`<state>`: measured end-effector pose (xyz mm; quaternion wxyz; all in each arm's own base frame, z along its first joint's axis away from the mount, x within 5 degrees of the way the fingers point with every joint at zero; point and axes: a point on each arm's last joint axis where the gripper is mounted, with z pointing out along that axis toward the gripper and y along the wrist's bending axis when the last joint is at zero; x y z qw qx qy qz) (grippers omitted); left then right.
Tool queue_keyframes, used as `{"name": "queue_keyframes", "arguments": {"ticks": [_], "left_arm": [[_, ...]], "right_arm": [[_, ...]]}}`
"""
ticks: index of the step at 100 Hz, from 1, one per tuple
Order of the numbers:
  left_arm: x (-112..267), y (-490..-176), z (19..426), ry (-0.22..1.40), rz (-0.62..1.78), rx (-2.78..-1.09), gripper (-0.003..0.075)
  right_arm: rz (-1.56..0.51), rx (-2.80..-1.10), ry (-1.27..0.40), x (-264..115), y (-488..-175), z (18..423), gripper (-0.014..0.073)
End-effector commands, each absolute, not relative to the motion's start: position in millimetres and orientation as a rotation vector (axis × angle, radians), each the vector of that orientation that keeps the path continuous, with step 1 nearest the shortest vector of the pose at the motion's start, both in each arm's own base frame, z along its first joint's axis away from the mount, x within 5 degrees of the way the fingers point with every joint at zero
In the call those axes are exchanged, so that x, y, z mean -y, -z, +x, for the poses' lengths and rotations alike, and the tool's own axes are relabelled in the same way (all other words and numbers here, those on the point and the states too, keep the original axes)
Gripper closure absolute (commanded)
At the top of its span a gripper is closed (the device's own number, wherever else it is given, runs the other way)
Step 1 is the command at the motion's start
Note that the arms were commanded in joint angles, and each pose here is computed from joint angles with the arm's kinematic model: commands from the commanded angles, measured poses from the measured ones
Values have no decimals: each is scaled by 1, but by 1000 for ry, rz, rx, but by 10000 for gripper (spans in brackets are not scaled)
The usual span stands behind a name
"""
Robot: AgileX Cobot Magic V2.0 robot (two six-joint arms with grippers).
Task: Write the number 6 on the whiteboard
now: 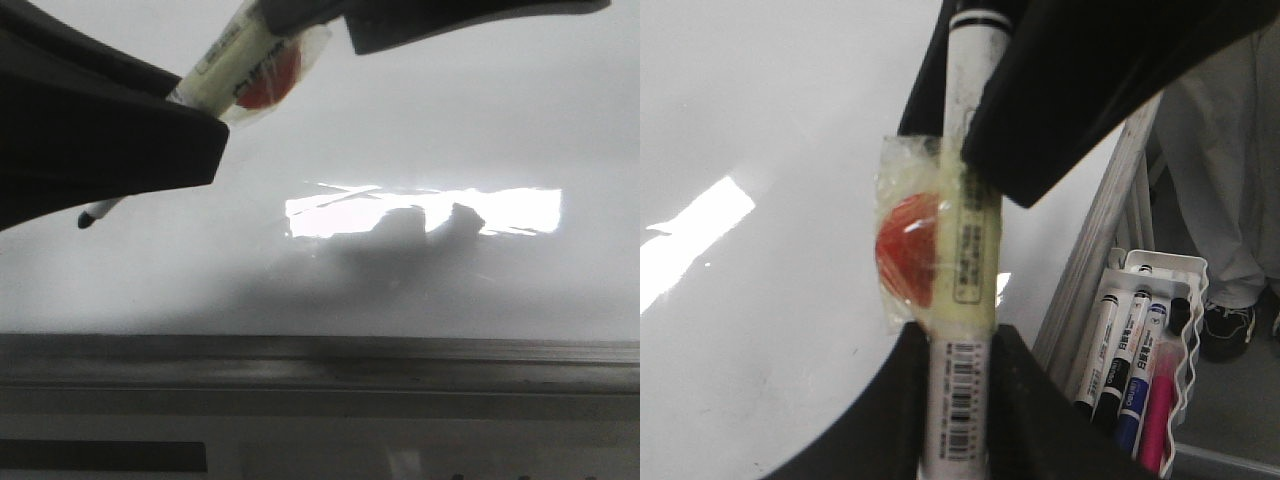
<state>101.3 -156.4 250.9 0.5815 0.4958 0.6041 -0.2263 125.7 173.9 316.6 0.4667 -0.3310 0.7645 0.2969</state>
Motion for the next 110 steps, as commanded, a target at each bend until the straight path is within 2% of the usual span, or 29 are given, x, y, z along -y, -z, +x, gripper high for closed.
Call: {"name": "queue_keyframes", "arguments": {"ticks": [1, 11, 24, 41, 46, 53, 62, 71, 85, 110], "left_arm": [[161, -271, 99, 586, 1106, -1296, 741], [161, -271, 99, 586, 1106, -1296, 741], [161, -270, 99, 585, 1108, -1299, 741], [161, -269, 100, 587, 1102, -1316, 738], [161, -268, 100, 584, 1105, -1319, 713], [161, -268, 100, 584, 1106, -1320, 613], [159, -271, 100, 588, 1083, -1326, 404], [152, -275, 99, 600, 1019, -1381, 308], [126, -284, 98, 558, 907, -1467, 336], [76, -318, 80, 538, 625, -1343, 387]], "right_arm": [[-745, -1764, -768, -178, -336, 130, 303], [-739, -1754, -769, -179, -337, 131, 396], [-739, -1754, -769, -179, -337, 131, 669], [-737, -1755, -772, -179, -337, 131, 658], [-737, -1755, -772, -179, -337, 131, 659], [-737, -1755, -772, -179, -337, 131, 659], [-737, -1759, -773, -179, -336, 131, 659], [-723, -1768, -784, -179, -336, 131, 659], [-671, -1784, -795, -176, -339, 135, 659], [-520, -1734, -728, -160, -384, 167, 659]]}}
